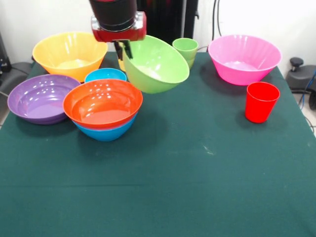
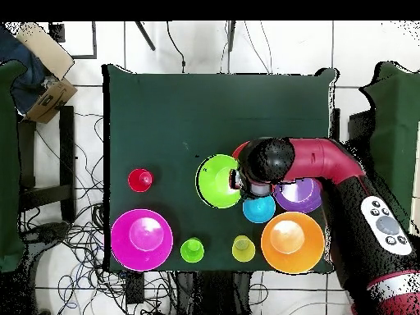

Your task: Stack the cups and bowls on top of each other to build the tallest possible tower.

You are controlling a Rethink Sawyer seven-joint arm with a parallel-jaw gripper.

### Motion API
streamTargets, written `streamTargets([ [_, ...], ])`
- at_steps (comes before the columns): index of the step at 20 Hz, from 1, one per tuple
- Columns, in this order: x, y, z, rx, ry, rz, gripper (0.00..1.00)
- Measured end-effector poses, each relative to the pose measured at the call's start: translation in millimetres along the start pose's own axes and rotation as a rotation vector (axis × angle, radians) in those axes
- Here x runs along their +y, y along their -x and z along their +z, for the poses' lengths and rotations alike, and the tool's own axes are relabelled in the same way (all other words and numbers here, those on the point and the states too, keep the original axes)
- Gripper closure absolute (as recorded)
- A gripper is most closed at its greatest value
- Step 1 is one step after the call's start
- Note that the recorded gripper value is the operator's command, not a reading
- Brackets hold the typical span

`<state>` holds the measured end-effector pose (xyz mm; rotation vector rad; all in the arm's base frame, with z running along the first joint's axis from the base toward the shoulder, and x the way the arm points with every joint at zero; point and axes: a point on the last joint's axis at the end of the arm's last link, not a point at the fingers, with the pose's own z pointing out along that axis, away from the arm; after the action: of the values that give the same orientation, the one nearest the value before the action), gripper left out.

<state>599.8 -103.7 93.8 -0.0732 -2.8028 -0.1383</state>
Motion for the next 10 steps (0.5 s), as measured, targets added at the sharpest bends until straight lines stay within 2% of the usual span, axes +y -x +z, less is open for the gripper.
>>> streamTargets([
  [4,-15.1,1.5,-3.8,0.013,0.014,-0.041,1.00],
  [10,-26.0,-1.5,-6.1,0.027,0.027,-0.082,1.00],
])
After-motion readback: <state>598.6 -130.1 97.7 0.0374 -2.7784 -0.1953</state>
